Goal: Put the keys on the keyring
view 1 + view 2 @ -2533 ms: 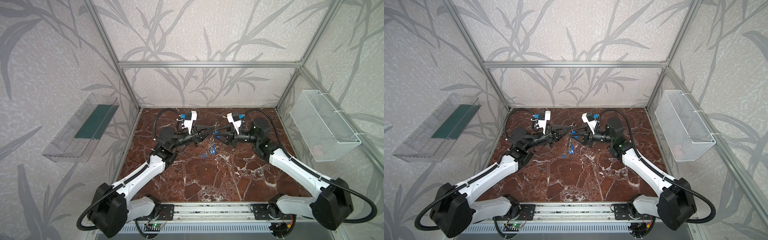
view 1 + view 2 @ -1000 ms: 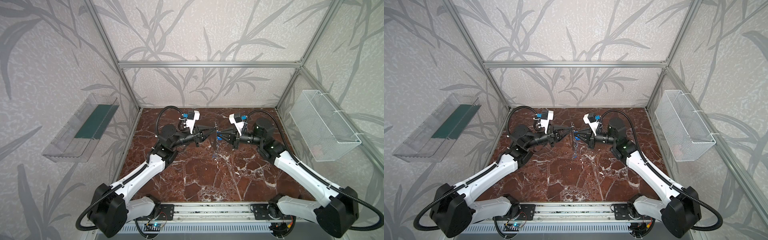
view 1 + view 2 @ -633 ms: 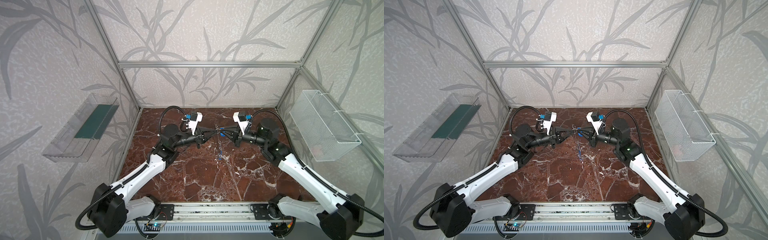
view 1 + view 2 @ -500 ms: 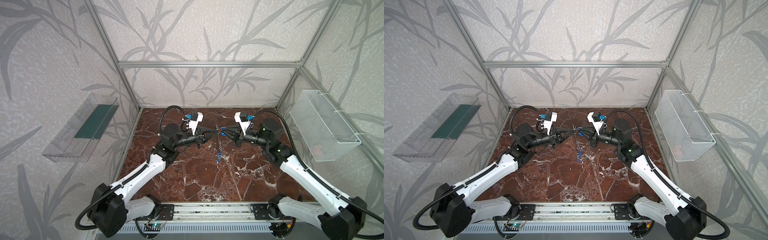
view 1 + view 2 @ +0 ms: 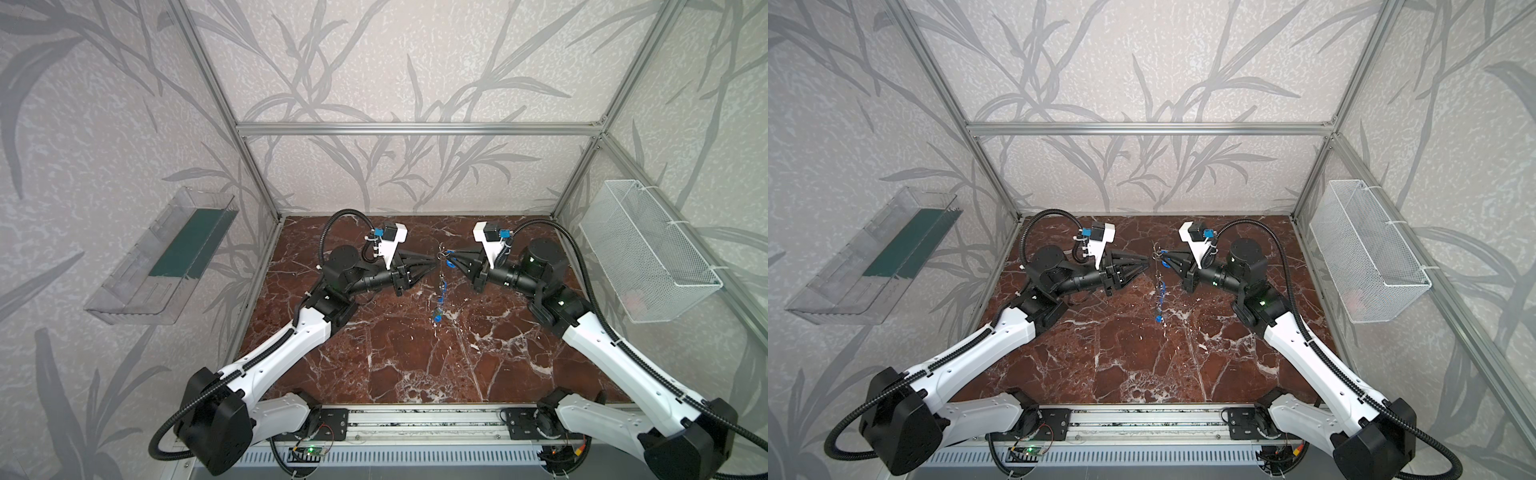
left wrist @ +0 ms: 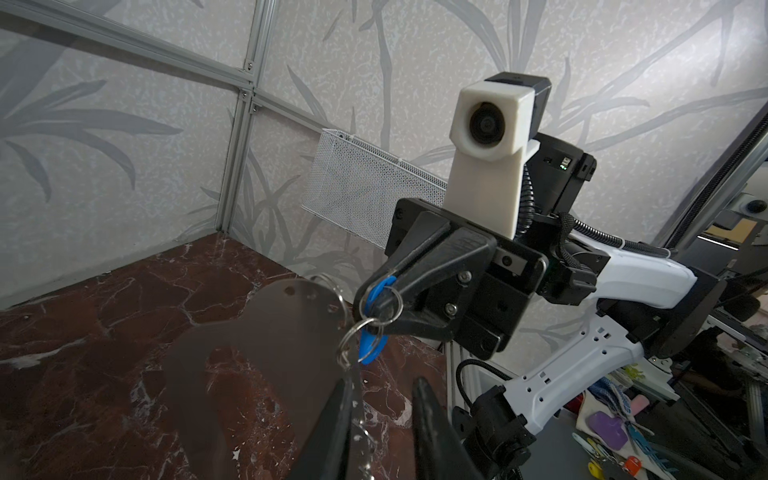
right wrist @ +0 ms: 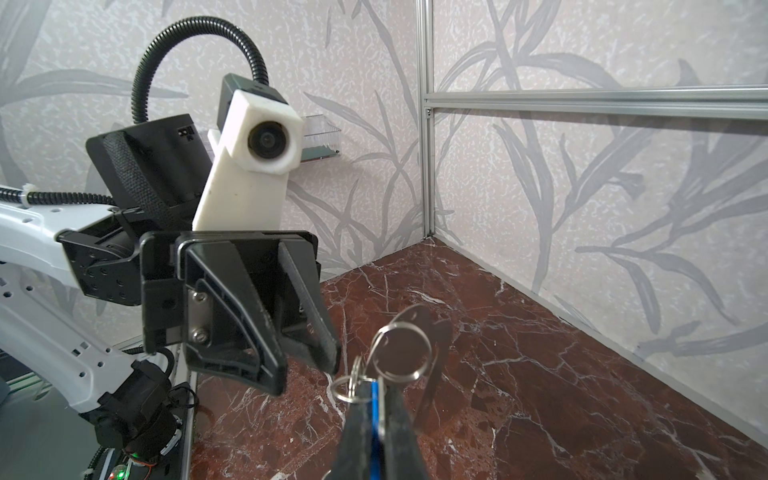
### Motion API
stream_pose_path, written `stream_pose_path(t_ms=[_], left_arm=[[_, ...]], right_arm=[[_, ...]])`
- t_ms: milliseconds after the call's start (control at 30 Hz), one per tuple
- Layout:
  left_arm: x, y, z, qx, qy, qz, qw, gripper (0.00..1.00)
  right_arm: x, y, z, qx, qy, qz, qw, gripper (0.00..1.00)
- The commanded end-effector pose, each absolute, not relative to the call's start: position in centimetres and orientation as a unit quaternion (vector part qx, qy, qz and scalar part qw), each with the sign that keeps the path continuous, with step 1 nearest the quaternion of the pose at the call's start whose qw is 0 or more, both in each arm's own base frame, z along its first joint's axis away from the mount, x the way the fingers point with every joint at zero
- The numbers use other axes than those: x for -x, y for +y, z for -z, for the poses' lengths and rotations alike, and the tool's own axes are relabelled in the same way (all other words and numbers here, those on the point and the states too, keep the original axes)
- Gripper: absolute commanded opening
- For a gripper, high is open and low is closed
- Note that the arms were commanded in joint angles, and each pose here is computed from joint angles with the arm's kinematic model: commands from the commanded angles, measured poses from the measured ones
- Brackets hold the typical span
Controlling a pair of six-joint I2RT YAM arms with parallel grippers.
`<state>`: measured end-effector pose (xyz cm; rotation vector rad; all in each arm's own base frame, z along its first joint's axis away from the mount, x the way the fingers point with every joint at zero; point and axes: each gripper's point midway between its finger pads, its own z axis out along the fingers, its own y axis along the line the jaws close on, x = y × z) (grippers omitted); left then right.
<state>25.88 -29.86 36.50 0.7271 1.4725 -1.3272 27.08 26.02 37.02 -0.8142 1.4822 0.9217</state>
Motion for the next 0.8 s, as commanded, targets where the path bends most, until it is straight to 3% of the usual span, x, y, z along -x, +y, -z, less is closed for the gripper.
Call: stream_pose_path(t_ms=[0,267,533,767], left_arm=[[-25.7,-29.3,-38.0,-0.300,0.594,0.536,0.519,0.29],[-26.2,-27.1,-38.3,-0.253,0.608,0.497,0.565,0.35],[-25.7,-23.6,-37.7,-0.196,0.645,0.443,0.591,0.36],[-24.4,-20.5,-37.2,-0.159,0.660,0.404,0.613,0.66]], right_arm=[[-26.8,25.7,-38.4,0.347,0.615,-0.388,0.592,0.00],[-27.9,25.7,-37.3,0.337,0.635,-0.378,0.583,0.00],[-32.1,26.7,-34.0,0.316,0.690,-0.345,0.553,0.00],[-37.6,29.1,-30.3,0.291,0.735,-0.325,0.520,0.00]])
